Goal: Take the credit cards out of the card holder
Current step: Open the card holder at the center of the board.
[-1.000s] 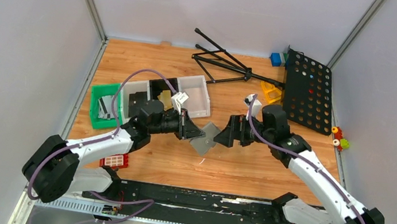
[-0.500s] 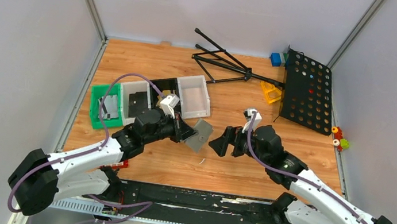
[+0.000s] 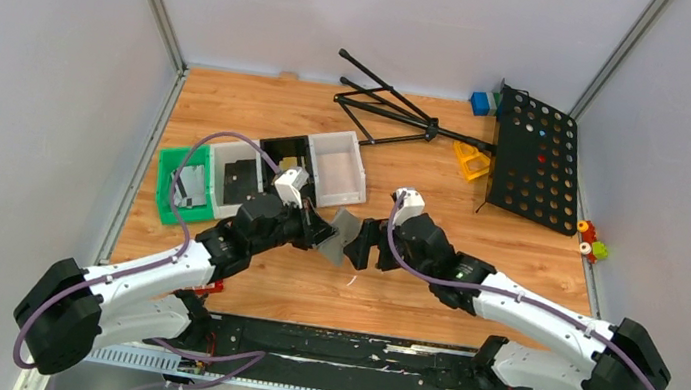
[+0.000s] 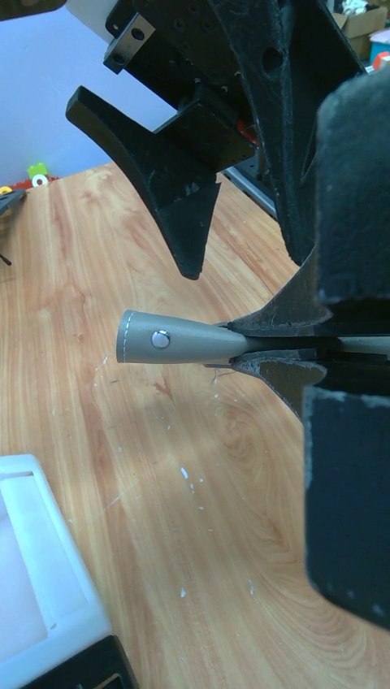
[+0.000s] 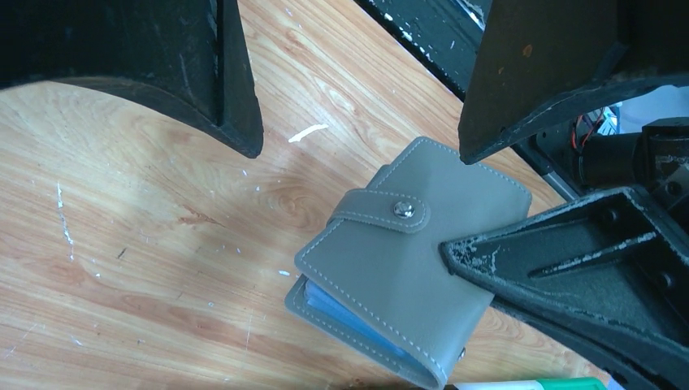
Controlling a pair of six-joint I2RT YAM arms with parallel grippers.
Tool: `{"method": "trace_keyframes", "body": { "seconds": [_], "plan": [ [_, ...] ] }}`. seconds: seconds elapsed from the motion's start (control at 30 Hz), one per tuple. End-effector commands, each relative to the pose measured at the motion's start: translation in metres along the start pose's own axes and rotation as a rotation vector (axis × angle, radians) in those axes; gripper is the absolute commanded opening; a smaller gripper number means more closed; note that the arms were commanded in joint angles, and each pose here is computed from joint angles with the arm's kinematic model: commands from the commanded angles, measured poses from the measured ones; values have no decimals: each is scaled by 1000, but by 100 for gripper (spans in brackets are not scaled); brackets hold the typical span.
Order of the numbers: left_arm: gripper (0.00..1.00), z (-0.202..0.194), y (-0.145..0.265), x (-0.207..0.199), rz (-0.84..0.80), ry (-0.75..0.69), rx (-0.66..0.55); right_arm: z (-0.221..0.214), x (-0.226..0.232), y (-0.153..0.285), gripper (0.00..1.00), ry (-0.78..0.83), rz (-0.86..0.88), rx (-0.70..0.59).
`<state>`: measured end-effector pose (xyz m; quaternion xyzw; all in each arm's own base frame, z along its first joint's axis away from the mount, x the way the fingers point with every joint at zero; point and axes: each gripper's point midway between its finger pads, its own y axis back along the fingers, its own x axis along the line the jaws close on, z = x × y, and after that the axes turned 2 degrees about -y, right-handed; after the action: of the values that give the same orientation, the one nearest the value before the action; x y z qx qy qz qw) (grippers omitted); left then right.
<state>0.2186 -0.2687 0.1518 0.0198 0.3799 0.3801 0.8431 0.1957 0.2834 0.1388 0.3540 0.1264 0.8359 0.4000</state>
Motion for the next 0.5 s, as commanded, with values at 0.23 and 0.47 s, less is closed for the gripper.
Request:
{"method": "trace_keyframes", "body": {
  "seconds": [0.23, 0.47],
  "plan": [
    [0, 8, 7, -15, -57, 52, -37, 27, 28, -20, 84, -28, 35, -58],
    [0, 8, 6, -15, -75, 65, -54, 12, 13, -31, 74, -58, -54, -13]
  ]
}}
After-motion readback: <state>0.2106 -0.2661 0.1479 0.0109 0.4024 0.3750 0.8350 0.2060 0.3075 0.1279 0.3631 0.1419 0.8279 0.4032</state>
